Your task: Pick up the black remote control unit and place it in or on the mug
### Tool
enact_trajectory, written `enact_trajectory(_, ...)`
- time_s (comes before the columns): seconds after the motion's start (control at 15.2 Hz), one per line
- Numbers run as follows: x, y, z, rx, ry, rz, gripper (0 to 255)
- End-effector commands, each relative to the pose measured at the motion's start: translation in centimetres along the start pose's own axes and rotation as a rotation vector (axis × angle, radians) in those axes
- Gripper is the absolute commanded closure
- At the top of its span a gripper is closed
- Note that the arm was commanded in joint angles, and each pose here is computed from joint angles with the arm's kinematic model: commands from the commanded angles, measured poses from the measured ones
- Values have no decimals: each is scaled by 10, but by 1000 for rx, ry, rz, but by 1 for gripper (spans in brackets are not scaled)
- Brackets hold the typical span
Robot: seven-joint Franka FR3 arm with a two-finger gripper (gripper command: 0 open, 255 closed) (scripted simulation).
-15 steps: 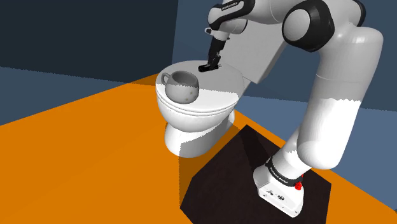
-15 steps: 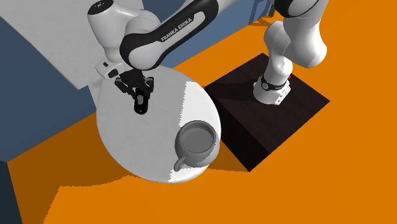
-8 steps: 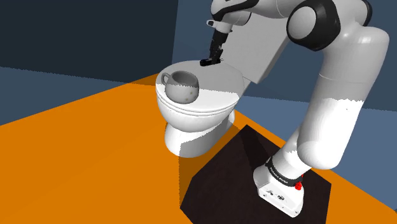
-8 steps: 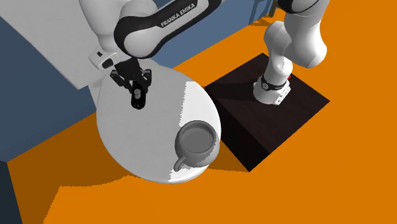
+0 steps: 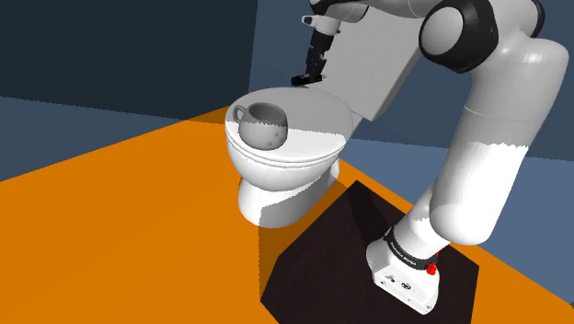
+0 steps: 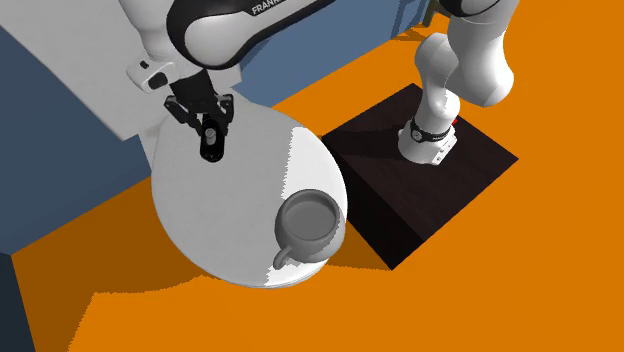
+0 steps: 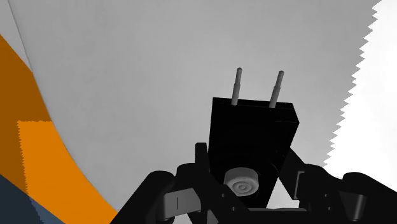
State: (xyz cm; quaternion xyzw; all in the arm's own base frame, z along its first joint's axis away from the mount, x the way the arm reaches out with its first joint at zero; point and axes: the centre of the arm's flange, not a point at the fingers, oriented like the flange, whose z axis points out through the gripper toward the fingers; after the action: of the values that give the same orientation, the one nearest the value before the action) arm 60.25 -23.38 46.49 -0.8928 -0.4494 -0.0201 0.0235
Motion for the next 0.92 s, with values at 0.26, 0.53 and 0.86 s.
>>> enact_trajectory(0.26, 2, -1, -32, 0, 0, 0, 255)
enact_trajectory(0.53, 3, -1, -48, 0, 0, 0, 255)
enact_trajectory(0.86, 49, -48, -45, 0, 0, 0, 255)
